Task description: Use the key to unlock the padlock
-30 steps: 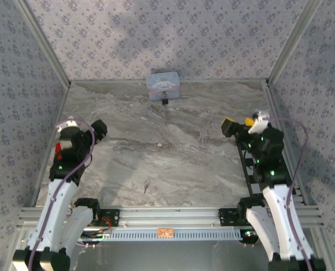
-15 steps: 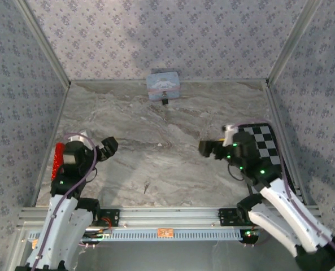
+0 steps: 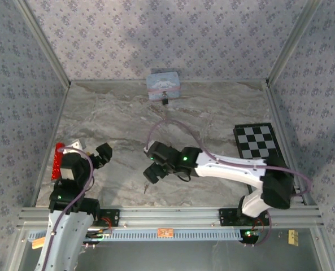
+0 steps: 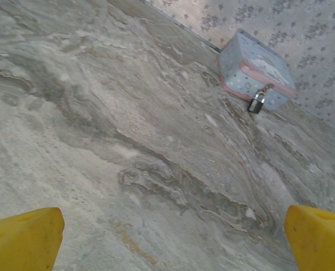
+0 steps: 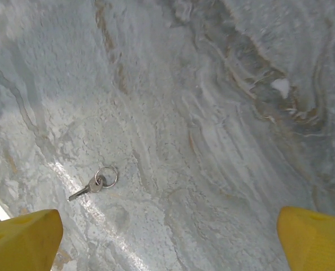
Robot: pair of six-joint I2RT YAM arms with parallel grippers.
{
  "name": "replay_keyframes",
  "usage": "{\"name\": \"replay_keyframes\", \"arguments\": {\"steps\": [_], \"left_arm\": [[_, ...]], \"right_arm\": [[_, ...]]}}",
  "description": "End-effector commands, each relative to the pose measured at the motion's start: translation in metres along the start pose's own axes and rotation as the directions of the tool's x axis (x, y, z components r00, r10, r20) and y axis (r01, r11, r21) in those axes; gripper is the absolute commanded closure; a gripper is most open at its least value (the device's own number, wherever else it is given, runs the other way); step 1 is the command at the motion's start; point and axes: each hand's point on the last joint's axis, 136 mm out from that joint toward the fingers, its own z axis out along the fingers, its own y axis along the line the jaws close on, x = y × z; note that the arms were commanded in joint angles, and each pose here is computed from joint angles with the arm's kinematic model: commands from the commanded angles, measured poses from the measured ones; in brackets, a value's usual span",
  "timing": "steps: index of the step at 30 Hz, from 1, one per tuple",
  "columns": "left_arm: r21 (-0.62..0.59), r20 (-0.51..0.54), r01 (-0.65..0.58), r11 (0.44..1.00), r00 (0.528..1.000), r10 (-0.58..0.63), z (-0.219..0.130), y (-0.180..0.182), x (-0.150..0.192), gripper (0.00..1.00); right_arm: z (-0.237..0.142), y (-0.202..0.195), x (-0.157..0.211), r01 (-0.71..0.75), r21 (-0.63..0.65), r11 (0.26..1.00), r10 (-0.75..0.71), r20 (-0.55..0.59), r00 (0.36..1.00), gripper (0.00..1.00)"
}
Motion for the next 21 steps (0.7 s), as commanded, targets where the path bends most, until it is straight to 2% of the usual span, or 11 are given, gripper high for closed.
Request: {"name": "replay_keyframes", "arguments": {"steps": [1,10,16,21], "left_arm": [[-0.090,0.045,-0.013,0.996,0.999,0.017,-0.009,0.015,-0.008,0.00],[-0.126,0.075,-0.014,0.992,0.997,0.024,-0.009,0.019,-0.017,0.00],[-0.136,0.061,-0.001,0.991,0.998,0.010,-0.006,0.023,-0.011,0.00],[-0.140,0.063,-0.001,0.990,0.998,0.009,-0.006,0.025,-0.010,0.00]], "right_arm": [[0.015,0.013,0.008,0.052,-0.014,0.999,-0.054,-0.101,0.993,0.01],[0.066,0.032,0.028,0.032,-0.003,0.999,-0.032,-0.287,0.957,0.01],[0.088,0.036,0.043,0.012,0.019,1.000,-0.004,-0.372,0.928,0.02],[0.099,0.036,0.047,0.002,0.023,1.000,0.007,-0.394,0.919,0.02]]}}
